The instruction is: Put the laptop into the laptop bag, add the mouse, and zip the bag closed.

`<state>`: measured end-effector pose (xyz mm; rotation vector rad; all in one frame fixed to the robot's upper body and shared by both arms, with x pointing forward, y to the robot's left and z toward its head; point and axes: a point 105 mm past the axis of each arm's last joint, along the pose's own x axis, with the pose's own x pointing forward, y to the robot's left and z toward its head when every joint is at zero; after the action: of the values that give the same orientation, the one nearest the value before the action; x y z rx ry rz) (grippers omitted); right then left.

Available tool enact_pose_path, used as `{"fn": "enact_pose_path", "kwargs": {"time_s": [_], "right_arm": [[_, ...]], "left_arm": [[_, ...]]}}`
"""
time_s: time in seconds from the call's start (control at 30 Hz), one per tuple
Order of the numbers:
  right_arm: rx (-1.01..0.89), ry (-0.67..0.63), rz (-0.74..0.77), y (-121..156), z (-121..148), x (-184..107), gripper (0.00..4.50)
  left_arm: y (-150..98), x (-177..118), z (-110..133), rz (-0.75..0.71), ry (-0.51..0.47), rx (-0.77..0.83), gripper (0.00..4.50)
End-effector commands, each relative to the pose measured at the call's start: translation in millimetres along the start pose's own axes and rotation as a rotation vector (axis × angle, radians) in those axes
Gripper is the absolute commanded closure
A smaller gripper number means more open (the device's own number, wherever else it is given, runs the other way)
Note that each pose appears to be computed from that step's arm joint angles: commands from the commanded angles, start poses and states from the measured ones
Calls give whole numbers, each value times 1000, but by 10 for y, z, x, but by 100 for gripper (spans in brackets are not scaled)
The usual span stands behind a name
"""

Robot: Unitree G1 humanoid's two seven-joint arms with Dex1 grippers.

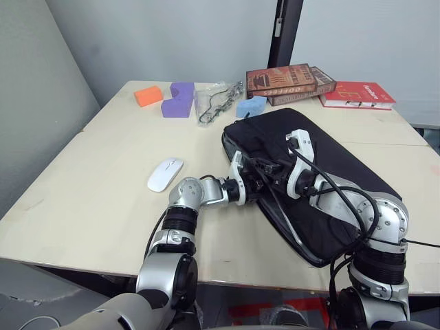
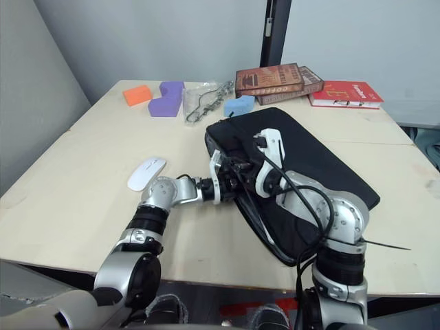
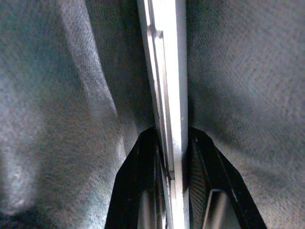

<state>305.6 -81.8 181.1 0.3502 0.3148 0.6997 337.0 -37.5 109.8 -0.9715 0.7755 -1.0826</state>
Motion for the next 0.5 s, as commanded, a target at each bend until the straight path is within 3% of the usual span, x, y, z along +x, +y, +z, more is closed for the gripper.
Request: {"fn": "enact_pose_path", "kwargs": {"time_s": [0.03, 0.1, 0.13, 0.43, 0.5], "right_arm": [[-46, -31, -1, 16, 77, -31, 450], [-55, -33, -12, -17, 86, -37, 450], [-57, -35, -17, -31, 91, -39, 450], [-74, -50, -44, -134, 125, -52, 450], [-77, -54, -47, -153, 135, -53, 450]], "left_arm": [[-401, 141, 70, -140, -7, 86, 422], [-366, 112, 78, -127, -12, 96, 422], [-348, 97, 80, -118, -13, 108, 319], [-278, -45, 42, -77, 23, 150, 8], [-293, -78, 6, -81, 43, 165, 3]]}}
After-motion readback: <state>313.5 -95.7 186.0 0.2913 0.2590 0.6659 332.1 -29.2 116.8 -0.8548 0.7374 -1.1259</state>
